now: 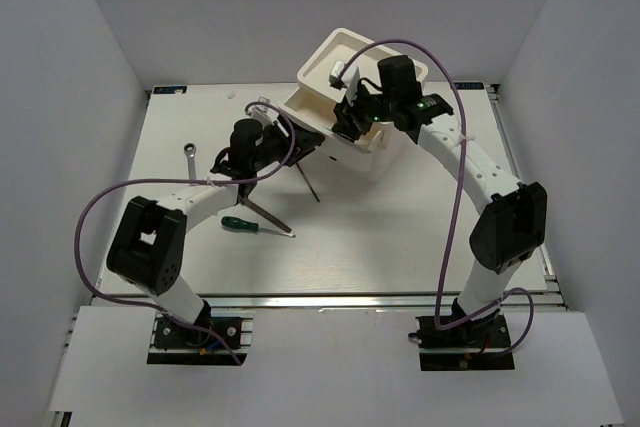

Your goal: Sort the tools into containers

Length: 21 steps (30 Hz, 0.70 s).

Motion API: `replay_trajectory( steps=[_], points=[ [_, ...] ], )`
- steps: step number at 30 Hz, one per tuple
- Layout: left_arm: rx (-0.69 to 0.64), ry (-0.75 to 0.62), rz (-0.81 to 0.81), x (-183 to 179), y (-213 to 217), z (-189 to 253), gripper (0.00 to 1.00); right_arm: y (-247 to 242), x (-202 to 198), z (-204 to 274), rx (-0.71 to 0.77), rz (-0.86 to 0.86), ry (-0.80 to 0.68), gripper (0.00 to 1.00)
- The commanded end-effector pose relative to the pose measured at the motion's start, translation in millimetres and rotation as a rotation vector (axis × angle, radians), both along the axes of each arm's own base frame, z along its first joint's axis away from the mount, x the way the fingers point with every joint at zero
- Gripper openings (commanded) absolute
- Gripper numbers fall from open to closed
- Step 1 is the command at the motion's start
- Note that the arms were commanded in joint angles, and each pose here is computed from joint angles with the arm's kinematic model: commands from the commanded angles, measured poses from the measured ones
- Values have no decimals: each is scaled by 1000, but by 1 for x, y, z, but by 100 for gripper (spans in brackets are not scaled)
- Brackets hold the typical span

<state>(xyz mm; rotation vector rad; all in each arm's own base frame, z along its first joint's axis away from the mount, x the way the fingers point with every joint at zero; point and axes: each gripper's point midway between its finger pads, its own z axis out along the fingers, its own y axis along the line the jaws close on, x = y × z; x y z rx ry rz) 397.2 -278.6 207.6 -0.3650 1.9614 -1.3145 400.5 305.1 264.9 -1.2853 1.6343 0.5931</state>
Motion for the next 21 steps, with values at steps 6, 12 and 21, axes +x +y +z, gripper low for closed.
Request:
replay_trajectory(
  steps=[6,12,21],
  points=[
    [-15,-62,-58,21,-17,18,61,-9,19,71,34,-75,-179,54],
    [-5,-60,-60,30,-21,14,61,-16,31,73,13,-124,-207,52],
    [-11,-69,-71,47,-31,15,61,-38,62,18,-101,-201,-103,48]
  ],
)
